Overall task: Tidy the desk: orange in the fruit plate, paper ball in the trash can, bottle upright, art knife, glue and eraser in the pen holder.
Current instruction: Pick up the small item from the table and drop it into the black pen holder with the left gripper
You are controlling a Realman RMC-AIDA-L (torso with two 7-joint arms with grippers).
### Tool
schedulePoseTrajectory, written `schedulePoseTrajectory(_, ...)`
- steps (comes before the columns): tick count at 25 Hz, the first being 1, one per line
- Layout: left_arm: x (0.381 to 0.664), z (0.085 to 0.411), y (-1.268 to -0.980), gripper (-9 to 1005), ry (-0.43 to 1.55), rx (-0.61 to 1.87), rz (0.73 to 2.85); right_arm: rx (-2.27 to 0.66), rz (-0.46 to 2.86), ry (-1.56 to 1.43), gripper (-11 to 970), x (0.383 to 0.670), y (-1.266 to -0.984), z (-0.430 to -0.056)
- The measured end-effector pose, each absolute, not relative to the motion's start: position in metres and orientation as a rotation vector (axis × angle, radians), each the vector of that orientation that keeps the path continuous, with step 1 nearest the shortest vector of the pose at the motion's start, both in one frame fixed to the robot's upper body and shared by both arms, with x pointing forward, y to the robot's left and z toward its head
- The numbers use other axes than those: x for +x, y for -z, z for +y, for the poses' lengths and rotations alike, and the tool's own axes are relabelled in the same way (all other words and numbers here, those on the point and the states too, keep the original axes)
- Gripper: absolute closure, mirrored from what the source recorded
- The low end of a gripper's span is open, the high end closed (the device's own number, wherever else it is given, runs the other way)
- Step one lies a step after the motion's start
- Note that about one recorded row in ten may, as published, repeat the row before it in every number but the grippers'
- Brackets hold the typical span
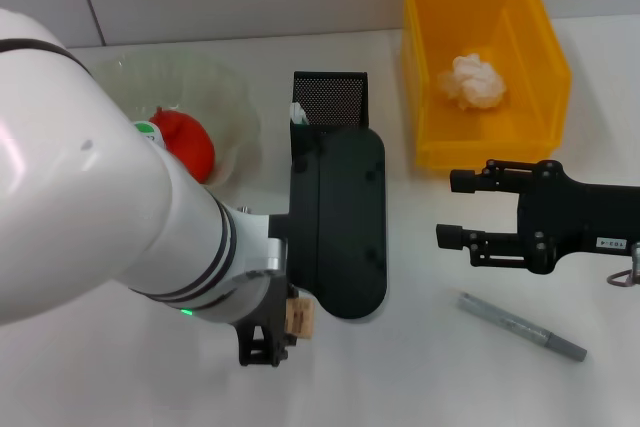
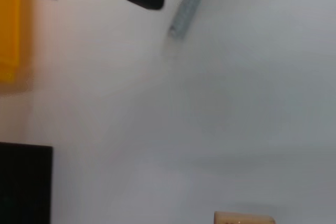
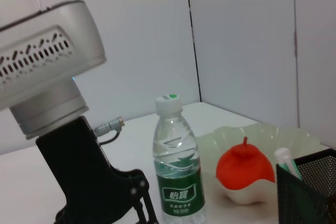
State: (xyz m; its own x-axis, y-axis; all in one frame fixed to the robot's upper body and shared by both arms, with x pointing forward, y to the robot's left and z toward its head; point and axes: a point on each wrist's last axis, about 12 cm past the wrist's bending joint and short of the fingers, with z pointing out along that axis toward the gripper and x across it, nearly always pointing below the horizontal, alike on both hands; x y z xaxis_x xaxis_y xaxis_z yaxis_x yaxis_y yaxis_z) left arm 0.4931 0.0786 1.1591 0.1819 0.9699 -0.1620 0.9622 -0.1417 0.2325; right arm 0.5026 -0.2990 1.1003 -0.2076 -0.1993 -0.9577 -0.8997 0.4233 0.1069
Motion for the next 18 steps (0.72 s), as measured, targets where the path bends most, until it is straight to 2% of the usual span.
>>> schedulePoseTrajectory(18, 0.502, 0.075, -1.189, 589, -0.122, 1.954, 1.663, -0.913, 1.701, -0.824, 249, 0.502, -1.091, -0.309)
